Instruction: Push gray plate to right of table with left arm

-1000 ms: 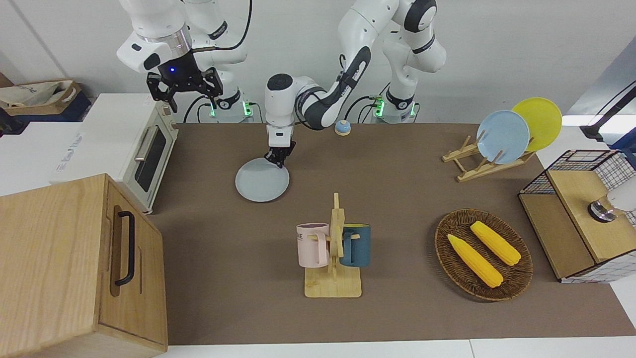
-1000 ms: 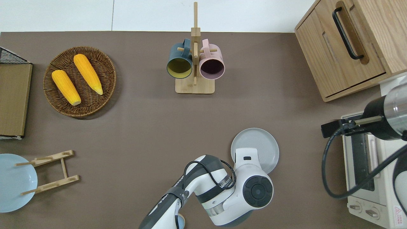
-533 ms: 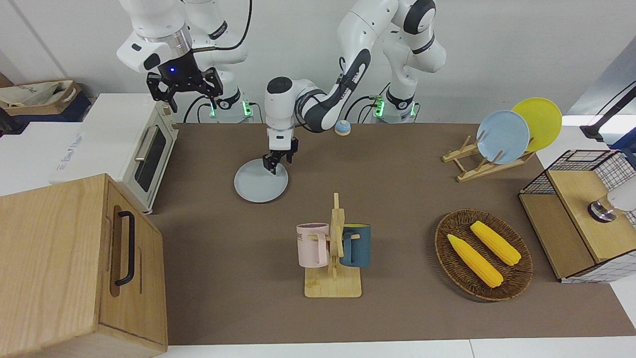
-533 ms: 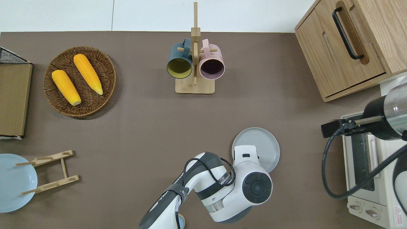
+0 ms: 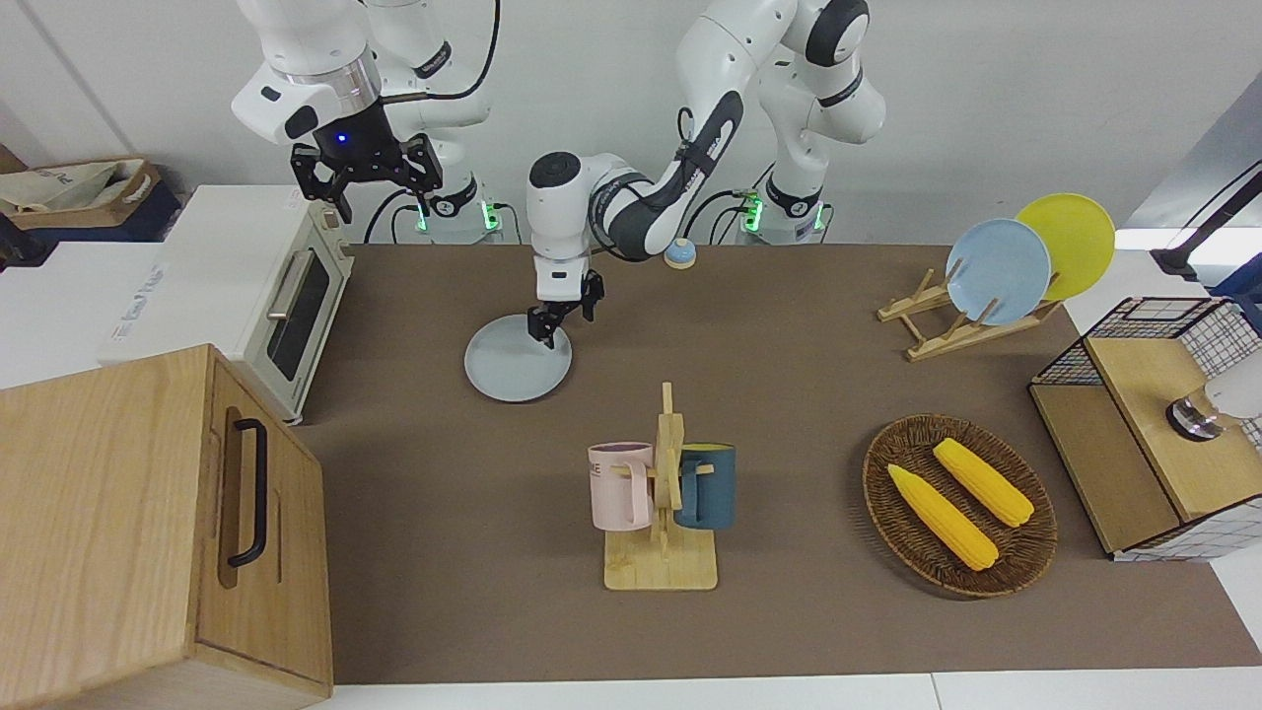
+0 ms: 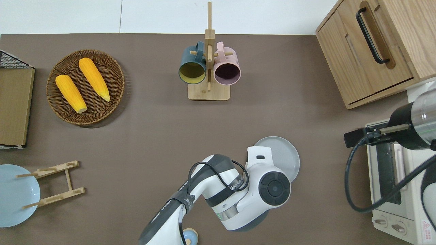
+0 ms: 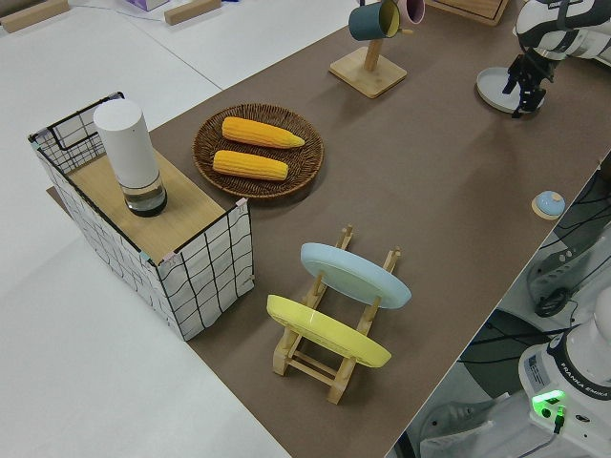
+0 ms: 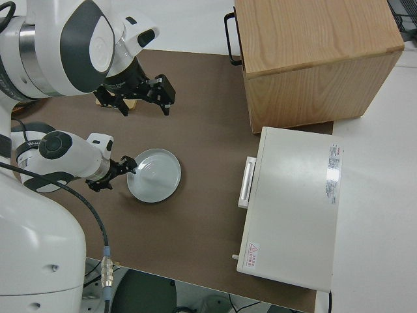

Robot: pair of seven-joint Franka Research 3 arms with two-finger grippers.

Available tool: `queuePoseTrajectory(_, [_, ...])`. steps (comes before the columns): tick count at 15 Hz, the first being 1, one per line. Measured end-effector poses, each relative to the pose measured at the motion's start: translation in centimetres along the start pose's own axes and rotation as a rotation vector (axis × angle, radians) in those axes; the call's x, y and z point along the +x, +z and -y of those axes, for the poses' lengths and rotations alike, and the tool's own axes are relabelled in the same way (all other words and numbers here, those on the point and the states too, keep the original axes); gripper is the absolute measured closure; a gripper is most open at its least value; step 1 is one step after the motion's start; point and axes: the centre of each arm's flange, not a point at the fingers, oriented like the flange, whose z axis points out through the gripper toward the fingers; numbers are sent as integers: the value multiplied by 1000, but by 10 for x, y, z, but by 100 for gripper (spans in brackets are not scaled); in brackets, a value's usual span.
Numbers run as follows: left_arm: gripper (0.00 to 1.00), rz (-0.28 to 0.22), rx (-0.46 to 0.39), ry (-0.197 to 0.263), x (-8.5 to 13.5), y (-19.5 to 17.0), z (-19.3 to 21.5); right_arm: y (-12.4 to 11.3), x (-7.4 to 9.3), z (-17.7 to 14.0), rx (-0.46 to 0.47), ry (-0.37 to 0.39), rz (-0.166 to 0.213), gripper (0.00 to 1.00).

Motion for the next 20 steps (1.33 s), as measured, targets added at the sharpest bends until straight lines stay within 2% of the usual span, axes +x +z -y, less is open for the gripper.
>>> queuePoseTrajectory(3, [1,3,52,48,41,-40,-5,0,0,0,0,0,0,1])
queuePoseTrajectory(5, [1,20,86,103,65,-65,-3,0,0,0,0,0,0,1])
queuePoseTrajectory(10, [1,90,169,283,136,-110,19,0,0,0,0,0,0,1])
queuePoseTrajectory(12, [1,120,196,372,171,-131,37,0,0,0,0,0,0,1])
queuePoseTrajectory(13, [1,132,198,426,195,-146,49,0,0,0,0,0,0,1])
queuePoseTrajectory(15, [1,146,197,502,227,-165,70,0,0,0,0,0,0,1])
queuePoseTrajectory(20, [1,187,187,644,311,-201,132,0,0,0,0,0,0,1])
